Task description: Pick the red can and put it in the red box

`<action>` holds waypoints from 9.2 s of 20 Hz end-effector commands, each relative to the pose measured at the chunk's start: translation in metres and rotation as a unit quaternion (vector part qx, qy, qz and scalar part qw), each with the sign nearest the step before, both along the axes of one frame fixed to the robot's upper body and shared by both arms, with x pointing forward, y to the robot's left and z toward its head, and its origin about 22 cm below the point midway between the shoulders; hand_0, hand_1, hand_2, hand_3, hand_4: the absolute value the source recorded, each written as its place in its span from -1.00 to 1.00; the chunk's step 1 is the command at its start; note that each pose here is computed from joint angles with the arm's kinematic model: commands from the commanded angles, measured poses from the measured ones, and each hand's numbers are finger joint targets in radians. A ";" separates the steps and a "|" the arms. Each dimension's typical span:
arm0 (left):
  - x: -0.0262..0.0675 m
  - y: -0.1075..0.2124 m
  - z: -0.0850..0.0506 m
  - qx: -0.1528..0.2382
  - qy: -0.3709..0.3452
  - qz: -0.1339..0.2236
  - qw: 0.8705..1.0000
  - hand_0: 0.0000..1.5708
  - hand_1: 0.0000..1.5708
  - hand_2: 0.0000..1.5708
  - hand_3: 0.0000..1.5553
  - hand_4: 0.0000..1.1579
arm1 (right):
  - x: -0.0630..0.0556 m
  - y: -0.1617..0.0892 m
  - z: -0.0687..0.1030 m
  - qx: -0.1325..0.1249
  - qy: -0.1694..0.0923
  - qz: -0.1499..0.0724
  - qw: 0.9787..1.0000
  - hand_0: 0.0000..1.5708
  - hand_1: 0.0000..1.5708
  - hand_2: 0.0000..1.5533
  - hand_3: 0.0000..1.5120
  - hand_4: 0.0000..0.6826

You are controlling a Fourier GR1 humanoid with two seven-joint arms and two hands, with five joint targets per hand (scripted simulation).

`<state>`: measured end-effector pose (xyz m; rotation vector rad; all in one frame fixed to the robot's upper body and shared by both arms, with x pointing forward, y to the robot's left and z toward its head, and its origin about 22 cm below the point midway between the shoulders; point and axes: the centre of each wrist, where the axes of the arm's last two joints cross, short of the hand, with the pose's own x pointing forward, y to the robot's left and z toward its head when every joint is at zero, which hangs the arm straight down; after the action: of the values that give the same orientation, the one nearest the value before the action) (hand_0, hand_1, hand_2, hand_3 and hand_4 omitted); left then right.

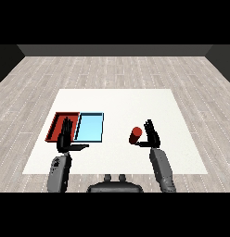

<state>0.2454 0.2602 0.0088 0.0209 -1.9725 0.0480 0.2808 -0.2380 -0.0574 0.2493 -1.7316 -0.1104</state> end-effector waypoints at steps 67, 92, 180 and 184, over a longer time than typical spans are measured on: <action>-0.0063 -0.022 -0.011 0.006 -0.004 -0.019 1.000 -1.00 -1.00 -1.00 -1.00 -1.00 | 0.018 0.046 0.028 -0.086 -0.018 -0.024 0.996 0.85 0.85 0.86 0.87 0.93; 0.0150 -0.130 0.017 -0.007 0.061 -0.140 0.988 -1.00 -1.00 -1.00 -1.00 -1.00 | 0.035 0.118 0.072 -0.068 -0.092 -0.008 0.993 0.79 0.79 0.85 0.88 0.91; 0.0317 -0.175 0.001 0.025 0.097 -0.064 0.993 1.00 1.00 1.00 0.91 0.95 | 0.023 0.118 0.201 -0.014 -0.246 0.017 0.969 -1.00 -1.00 -1.00 -1.00 -1.00; 0.0363 -0.172 0.001 0.037 0.084 -0.052 0.994 1.00 1.00 0.98 0.87 0.93 | -0.004 0.089 0.198 -0.029 -0.260 -0.025 0.965 -1.00 -1.00 -1.00 -1.00 -1.00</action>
<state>0.2793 0.0867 0.0069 -0.0498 -1.7897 -0.1023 0.2913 -0.1288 0.1323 0.2606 -2.2121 -0.0219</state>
